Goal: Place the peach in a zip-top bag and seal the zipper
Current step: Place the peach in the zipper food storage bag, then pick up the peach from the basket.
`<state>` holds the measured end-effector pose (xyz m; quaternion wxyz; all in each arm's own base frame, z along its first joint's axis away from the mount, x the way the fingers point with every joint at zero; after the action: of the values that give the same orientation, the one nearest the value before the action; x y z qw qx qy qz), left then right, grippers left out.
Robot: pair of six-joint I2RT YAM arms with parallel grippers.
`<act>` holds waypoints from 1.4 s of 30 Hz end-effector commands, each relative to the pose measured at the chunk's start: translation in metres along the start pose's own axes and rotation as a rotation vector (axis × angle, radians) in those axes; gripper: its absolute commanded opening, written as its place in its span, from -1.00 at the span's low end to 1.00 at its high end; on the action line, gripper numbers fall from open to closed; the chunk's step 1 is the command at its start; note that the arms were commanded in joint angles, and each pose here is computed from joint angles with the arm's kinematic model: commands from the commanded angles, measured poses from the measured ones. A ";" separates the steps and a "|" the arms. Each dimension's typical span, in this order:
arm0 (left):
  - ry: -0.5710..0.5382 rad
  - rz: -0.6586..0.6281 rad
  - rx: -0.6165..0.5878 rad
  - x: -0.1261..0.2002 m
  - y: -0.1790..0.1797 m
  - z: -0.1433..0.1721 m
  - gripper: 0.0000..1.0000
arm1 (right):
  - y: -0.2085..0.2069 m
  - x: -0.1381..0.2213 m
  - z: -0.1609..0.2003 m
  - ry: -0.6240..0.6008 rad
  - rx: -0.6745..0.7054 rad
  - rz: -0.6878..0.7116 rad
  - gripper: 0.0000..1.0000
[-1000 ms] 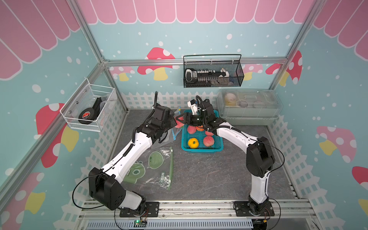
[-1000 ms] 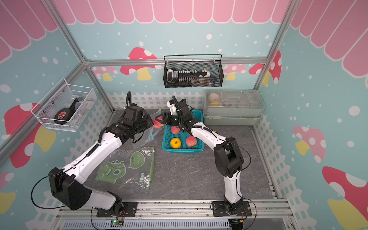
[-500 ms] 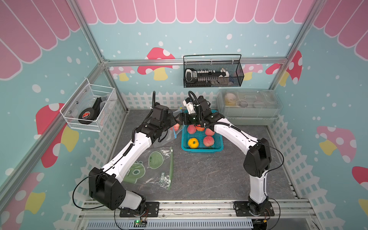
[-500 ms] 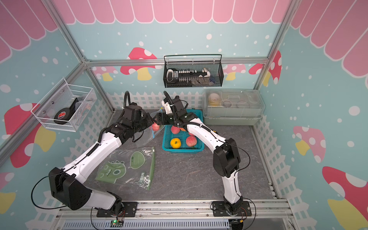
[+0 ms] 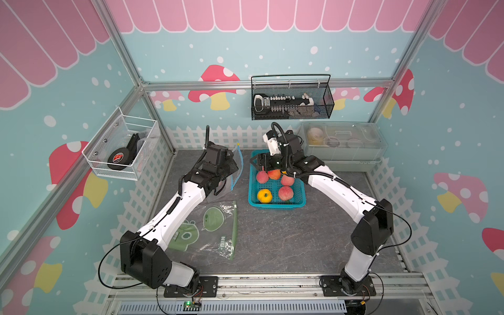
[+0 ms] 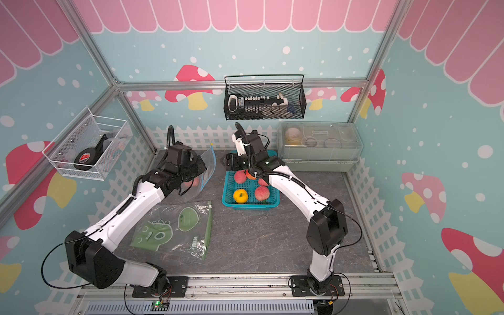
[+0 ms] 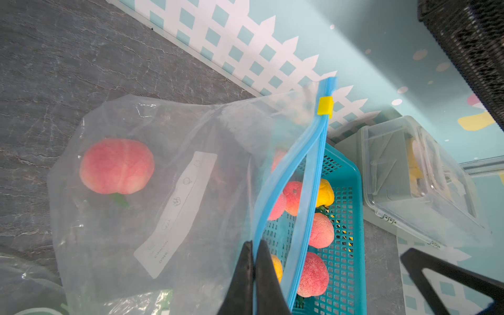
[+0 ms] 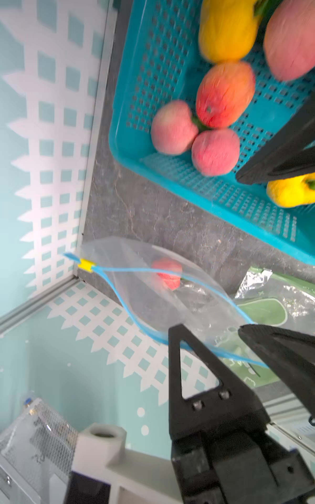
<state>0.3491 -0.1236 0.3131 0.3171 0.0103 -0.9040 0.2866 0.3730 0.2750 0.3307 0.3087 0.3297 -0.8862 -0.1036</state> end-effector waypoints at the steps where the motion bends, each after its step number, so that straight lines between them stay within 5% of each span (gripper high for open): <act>1: -0.001 0.000 -0.016 0.008 0.003 -0.001 -1.00 | -0.040 -0.006 0.027 0.105 -0.021 0.152 0.64; 8: 0.005 0.009 -0.025 0.010 0.003 0.000 -1.00 | -0.062 -0.027 0.074 0.374 0.031 0.155 0.75; 17: 0.001 0.015 -0.028 0.012 0.002 0.000 -1.00 | -0.075 -0.064 0.117 0.561 0.005 0.076 0.90; 36: 0.010 0.011 -0.029 0.010 0.004 0.001 -1.00 | -0.076 -0.110 0.155 0.689 -0.043 0.000 0.67; 42: 0.014 0.010 -0.027 0.009 0.004 0.002 -1.00 | -0.074 -0.107 0.149 0.662 -0.046 0.022 0.43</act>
<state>0.3441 -0.1234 0.3144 0.3225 0.0001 -0.9042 0.2800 0.3838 0.2822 0.1248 0.5937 0.3291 -0.7343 -0.0070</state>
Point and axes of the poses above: each gripper's point midway between its finger pads, its own x axis back along the fingers, its own y axis along the line the jaws close on, z = x × y, the point moved 8 cm from there along x, back along the fingers, and after that the axes turned 1 degree about x, right-handed, at the moved point
